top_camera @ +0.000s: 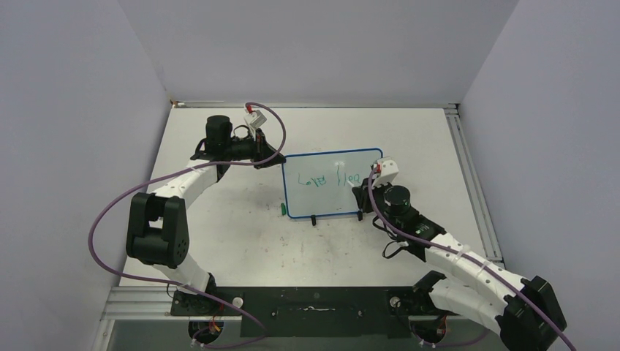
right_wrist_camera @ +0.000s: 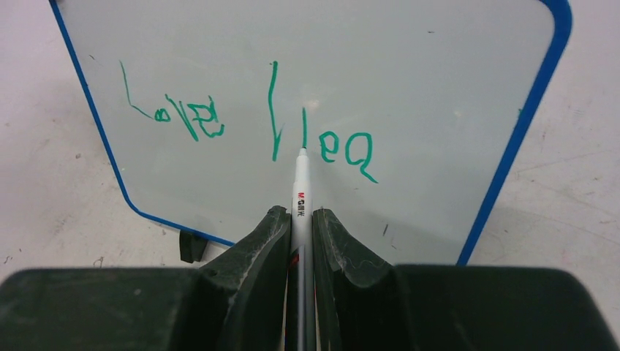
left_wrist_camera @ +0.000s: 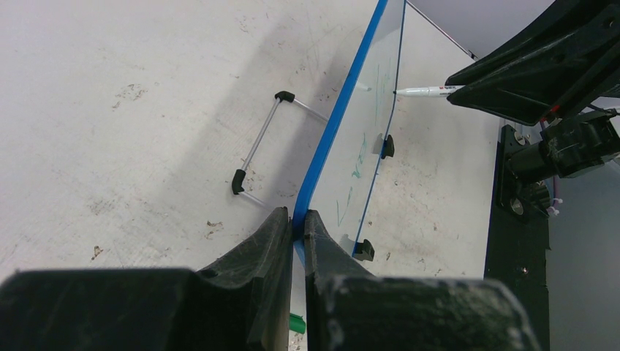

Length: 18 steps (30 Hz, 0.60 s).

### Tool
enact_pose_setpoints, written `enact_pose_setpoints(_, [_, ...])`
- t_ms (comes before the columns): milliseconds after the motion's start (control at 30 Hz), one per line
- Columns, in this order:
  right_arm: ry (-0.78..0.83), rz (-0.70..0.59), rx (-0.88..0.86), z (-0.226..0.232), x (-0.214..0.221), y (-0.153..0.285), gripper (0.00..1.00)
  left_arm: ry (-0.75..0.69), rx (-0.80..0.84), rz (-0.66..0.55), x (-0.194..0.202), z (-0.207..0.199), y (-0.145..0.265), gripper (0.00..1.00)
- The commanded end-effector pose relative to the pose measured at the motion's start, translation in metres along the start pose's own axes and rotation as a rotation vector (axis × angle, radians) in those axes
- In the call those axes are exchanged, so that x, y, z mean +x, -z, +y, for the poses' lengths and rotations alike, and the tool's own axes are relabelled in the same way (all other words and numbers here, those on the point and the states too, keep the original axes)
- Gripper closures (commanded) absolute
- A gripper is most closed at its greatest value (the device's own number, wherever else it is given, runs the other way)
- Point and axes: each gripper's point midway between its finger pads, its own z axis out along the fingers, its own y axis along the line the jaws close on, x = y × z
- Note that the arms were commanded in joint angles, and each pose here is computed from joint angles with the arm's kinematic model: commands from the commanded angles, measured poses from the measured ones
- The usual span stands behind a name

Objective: Write a sentence on the whiteboard

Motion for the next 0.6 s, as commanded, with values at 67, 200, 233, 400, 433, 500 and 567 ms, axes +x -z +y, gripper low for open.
enact_pose_setpoints(67, [0.007,-0.13,-0.079,0.027,-0.045,-0.01,0.95,-0.04,-0.01,-0.01,-0.007,-0.006,0.004,1.0])
enact_pose_setpoints(200, [0.015,-0.127,-0.07,0.027,-0.043,-0.016,0.95,-0.044,-0.01,-0.012,-0.008,-0.006,0.004,1.0])
enact_pose_setpoints(233, [0.016,-0.125,-0.068,0.027,-0.042,-0.017,0.95,-0.042,-0.011,-0.011,-0.008,-0.006,0.004,1.0])
enact_pose_setpoints(400, [0.025,-0.112,-0.05,0.024,-0.037,-0.021,0.95,-0.041,-0.011,-0.01,-0.007,-0.006,0.004,1.0])
enact_pose_setpoints(433, [0.026,-0.111,-0.048,0.024,-0.037,-0.022,0.95,-0.041,-0.009,-0.01,-0.008,-0.006,0.004,1.0])
enact_pose_setpoints(500, [0.027,-0.108,-0.044,0.023,-0.035,-0.024,0.95,-0.042,-0.008,-0.01,-0.008,-0.007,0.004,1.0])
enact_pose_setpoints(567, [0.029,-0.106,-0.043,0.023,-0.034,-0.025,0.95,-0.043,-0.008,-0.011,-0.008,-0.007,0.004,1.0])
